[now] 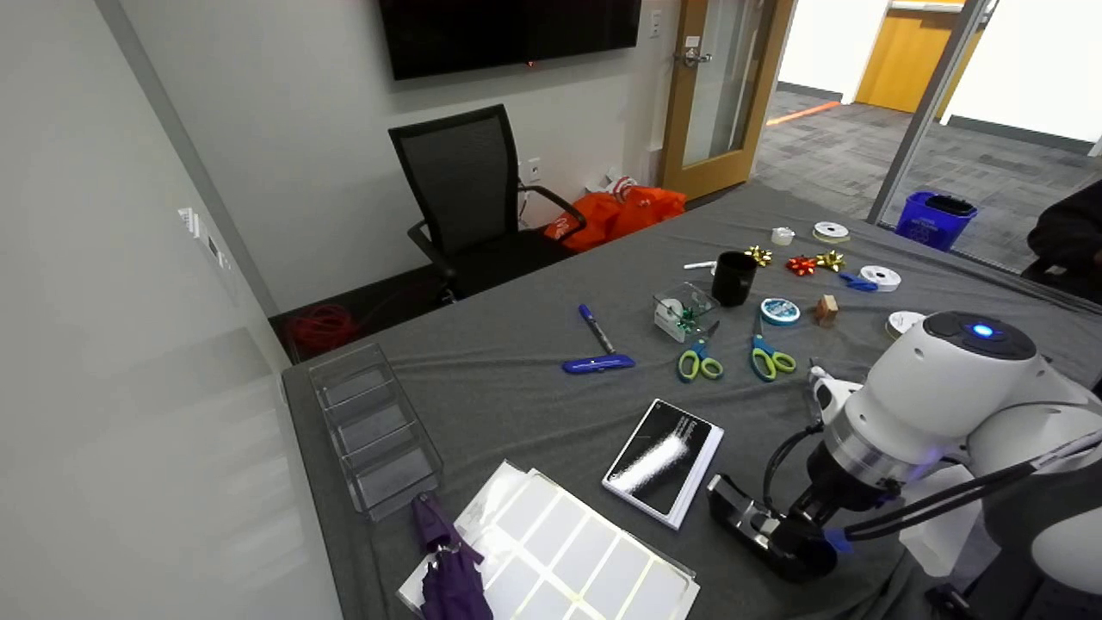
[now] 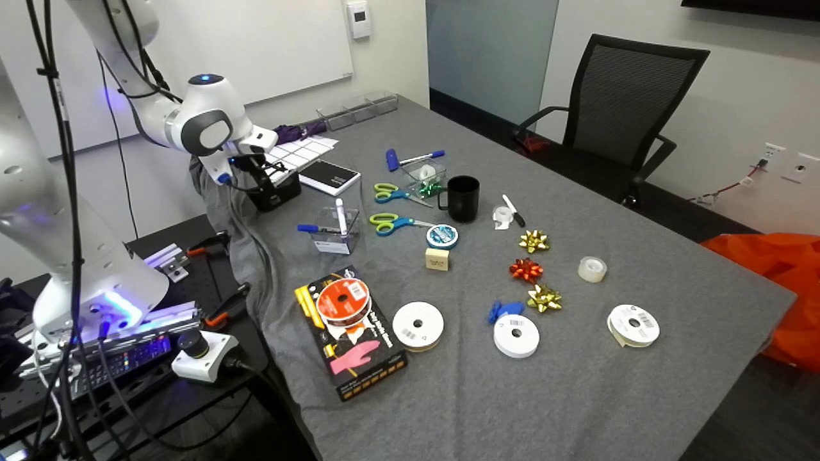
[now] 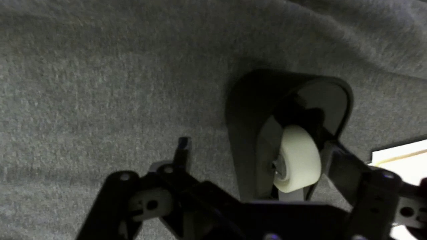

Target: Move the tape dispenser backwards

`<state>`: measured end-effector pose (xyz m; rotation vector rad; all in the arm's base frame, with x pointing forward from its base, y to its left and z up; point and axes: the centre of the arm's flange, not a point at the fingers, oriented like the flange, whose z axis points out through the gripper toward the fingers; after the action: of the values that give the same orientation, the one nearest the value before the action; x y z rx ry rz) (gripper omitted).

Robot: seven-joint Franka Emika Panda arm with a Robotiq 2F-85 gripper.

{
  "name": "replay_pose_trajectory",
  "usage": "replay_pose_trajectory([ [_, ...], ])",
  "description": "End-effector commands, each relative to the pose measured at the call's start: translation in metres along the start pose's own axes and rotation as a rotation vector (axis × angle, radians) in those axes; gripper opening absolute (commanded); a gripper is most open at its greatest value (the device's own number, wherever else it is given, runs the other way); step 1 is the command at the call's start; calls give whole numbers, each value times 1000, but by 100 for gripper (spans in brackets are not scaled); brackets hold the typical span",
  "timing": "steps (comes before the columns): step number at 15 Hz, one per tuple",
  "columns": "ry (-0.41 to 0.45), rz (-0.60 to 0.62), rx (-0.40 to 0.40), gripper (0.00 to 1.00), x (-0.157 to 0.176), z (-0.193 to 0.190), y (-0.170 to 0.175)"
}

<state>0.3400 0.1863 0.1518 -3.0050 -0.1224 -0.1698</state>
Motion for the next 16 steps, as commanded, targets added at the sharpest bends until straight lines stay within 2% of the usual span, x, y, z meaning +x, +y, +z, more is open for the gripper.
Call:
replay_pose_trajectory([
  [1, 7, -30, 44, 100, -4, 4, 6],
  [11, -17, -83, 104, 100, -13, -7, -2],
  [16, -59, -88, -5, 100, -11, 10, 3],
])
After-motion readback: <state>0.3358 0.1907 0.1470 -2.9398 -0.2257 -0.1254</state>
